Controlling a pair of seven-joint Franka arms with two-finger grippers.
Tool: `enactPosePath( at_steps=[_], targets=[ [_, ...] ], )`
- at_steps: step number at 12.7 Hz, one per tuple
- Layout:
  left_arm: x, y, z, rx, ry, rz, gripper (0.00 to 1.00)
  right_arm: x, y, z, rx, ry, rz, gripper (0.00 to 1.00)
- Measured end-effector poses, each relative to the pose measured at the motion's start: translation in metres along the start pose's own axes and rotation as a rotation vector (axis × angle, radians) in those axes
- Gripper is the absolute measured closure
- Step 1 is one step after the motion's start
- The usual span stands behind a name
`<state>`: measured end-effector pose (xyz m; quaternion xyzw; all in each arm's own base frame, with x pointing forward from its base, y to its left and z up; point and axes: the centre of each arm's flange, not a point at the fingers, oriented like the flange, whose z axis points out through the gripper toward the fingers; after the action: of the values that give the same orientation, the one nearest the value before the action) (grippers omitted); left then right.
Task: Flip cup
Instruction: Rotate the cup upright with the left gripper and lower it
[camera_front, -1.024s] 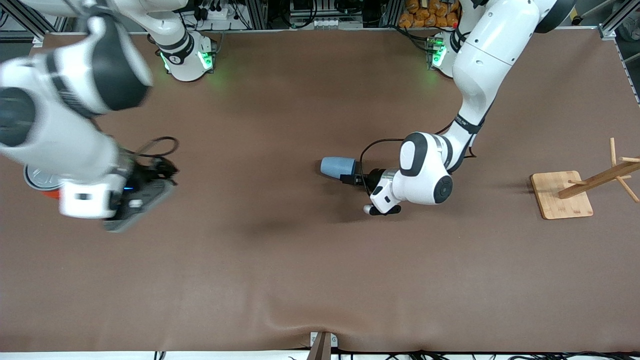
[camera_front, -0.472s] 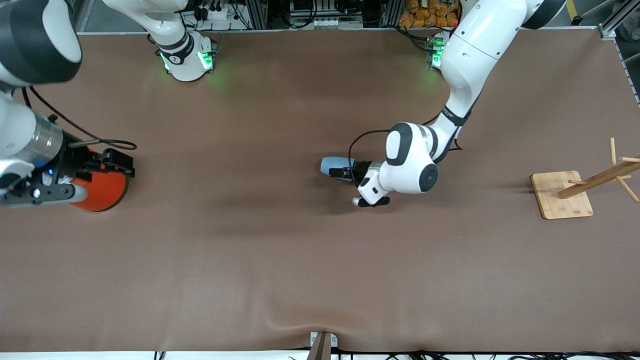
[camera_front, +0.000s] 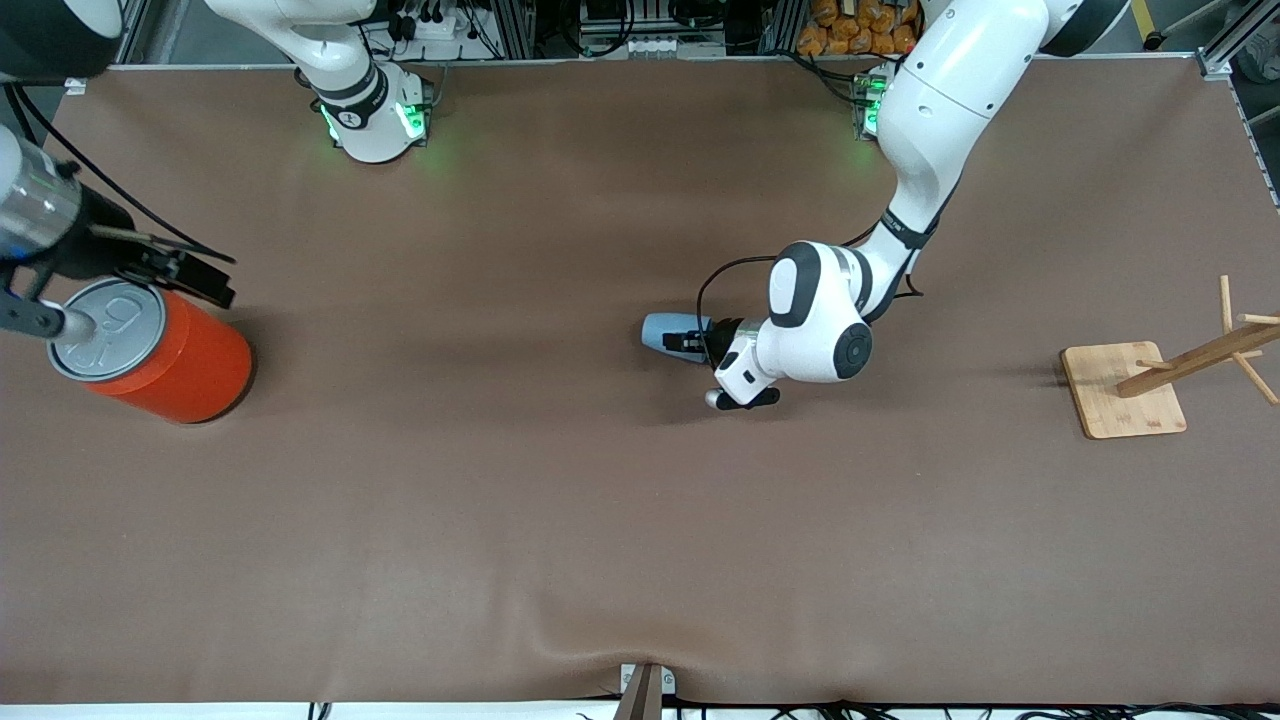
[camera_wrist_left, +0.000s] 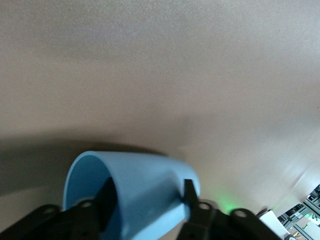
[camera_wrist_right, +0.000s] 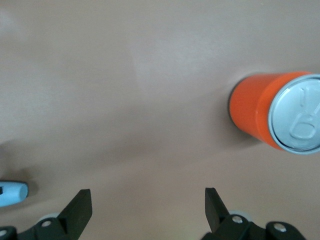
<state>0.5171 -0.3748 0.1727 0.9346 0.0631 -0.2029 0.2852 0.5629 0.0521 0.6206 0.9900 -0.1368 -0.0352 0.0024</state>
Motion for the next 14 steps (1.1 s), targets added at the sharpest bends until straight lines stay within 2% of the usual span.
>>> enactPosePath(
  at_steps=[4, 7, 10, 14],
  targets=[
    [-0.006, 0.011, -0.009, 0.009, 0.013, 0.031, 0.86, -0.028, 0.022, -0.014, 0.002, 0.027, 0.018, 0.0],
    [-0.01, 0.027, -0.038, 0.115, 0.089, 0.04, 0.92, -0.024, 0.038, -0.039, 0.023, 0.09, -0.061, 0.0],
    [0.023, 0.025, -0.107, 0.245, 0.286, -0.029, 0.94, -0.023, 0.043, -0.049, 0.069, 0.098, -0.062, 0.0],
    [0.082, -0.042, -0.225, 0.391, 0.519, -0.087, 0.94, -0.024, 0.052, -0.064, 0.074, 0.113, -0.052, 0.0]
  ],
)
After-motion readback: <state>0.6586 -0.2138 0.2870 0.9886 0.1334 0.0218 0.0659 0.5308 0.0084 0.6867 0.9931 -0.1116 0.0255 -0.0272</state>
